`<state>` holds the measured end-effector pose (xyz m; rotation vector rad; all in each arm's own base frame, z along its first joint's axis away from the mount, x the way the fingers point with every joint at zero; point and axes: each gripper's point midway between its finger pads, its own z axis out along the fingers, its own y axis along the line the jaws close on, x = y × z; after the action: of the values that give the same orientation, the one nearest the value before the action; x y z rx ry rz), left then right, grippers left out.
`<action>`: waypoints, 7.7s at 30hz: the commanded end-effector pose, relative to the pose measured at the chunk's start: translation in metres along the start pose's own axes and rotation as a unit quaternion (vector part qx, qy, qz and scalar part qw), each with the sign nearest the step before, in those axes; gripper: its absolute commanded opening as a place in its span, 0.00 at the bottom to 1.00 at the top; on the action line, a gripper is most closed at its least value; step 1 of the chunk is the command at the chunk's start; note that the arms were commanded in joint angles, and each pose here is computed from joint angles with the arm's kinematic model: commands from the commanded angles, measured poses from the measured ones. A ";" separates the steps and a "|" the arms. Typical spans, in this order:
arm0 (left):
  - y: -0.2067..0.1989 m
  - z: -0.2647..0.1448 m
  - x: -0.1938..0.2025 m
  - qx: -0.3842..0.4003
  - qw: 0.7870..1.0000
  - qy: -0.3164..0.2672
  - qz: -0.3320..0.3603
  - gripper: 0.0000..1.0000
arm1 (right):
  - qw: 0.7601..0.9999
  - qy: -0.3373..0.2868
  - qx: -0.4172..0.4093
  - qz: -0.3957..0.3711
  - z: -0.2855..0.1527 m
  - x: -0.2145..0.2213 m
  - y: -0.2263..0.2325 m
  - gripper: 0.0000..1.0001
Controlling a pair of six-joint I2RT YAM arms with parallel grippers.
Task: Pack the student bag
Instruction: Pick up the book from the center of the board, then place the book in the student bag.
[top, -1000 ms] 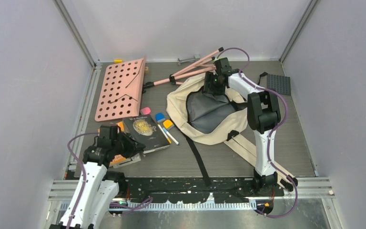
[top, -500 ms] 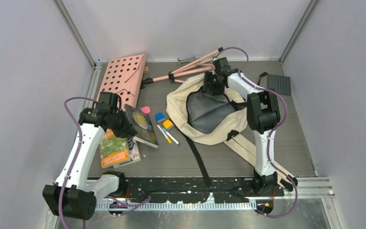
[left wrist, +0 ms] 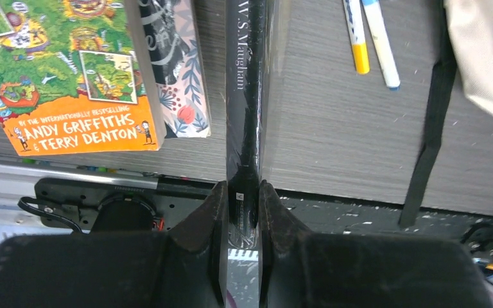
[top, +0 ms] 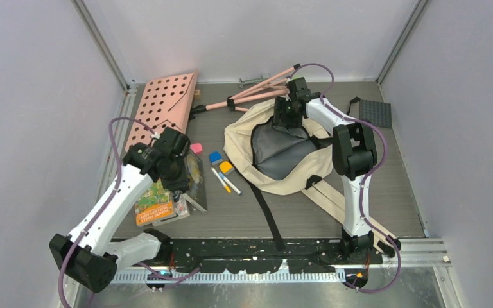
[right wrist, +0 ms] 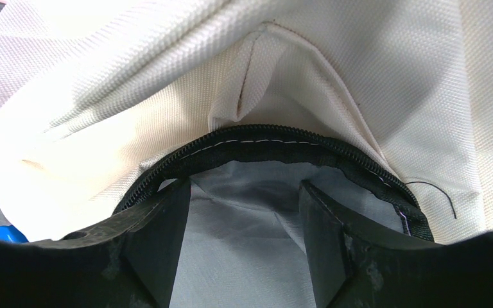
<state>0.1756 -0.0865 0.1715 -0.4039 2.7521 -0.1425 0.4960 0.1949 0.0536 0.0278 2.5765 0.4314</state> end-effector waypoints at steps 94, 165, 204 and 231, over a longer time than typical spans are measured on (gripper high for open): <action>-0.273 -0.052 -0.107 0.485 0.850 -0.095 0.181 0.00 | 1.000 -0.017 -0.015 -0.021 -0.034 -0.047 0.005 0.75; -0.298 -0.086 -0.071 0.649 0.701 0.091 0.282 0.00 | 0.910 0.027 -0.409 -0.064 -0.226 -0.002 0.057 0.61; -0.298 0.137 -0.140 0.368 0.909 0.027 0.192 0.75 | 0.954 -0.066 -0.103 0.273 -0.237 -0.004 -0.083 0.00; -0.353 -0.033 -0.198 0.496 0.844 -0.155 0.131 0.00 | 0.878 -0.191 -0.039 0.437 -0.277 0.036 -0.075 0.01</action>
<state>0.4253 -0.3568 0.2653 0.2286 2.1997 -1.1624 0.3074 0.0397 0.2043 1.1364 2.2226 0.6241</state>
